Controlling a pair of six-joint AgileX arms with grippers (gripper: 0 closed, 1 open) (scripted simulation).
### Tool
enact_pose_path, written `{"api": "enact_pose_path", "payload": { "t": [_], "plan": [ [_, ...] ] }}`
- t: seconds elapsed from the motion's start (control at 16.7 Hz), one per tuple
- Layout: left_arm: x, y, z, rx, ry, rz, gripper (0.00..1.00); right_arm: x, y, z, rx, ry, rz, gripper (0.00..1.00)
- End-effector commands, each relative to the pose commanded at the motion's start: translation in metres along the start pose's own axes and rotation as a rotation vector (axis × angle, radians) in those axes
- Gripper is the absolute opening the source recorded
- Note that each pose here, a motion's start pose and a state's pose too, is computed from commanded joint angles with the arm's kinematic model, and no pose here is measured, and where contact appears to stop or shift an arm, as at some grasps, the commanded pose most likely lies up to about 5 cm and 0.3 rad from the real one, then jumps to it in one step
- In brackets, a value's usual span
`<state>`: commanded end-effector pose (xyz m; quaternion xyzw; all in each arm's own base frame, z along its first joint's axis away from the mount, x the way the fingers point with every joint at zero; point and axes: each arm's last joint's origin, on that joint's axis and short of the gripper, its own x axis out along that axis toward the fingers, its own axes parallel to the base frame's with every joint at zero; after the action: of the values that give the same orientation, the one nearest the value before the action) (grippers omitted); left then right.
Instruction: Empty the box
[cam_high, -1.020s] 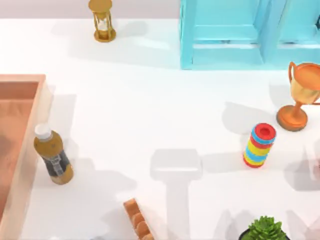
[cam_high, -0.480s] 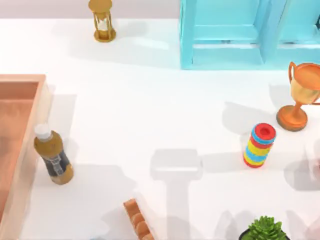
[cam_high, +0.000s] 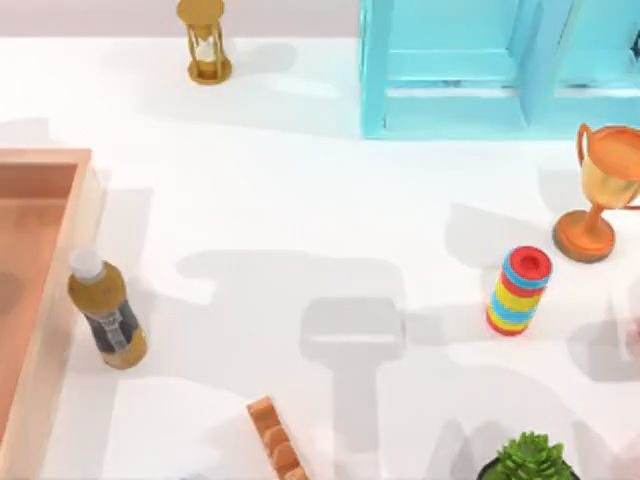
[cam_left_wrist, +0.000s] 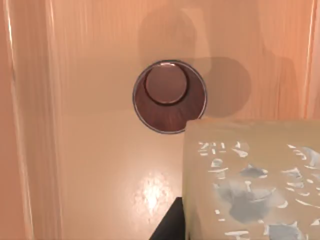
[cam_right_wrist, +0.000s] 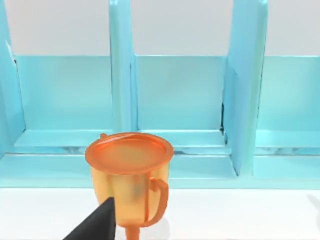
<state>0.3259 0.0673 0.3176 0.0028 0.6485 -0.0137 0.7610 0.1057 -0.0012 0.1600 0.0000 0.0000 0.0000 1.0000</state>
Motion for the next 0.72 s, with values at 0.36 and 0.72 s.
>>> {"api": "enact_pose_path", "payload": {
  "t": [0.36,0.72],
  "plan": [
    [0.047,-0.083,0.098,0.008,-0.006,-0.04,0.0,0.0,0.0,0.0,0.0,0.0,0.0,1.0],
    [0.147,-0.172,0.127,0.003,0.132,-0.001,0.0,0.0,0.0,0.0,0.0,0.0,0.0,1.0]
  ]
}}
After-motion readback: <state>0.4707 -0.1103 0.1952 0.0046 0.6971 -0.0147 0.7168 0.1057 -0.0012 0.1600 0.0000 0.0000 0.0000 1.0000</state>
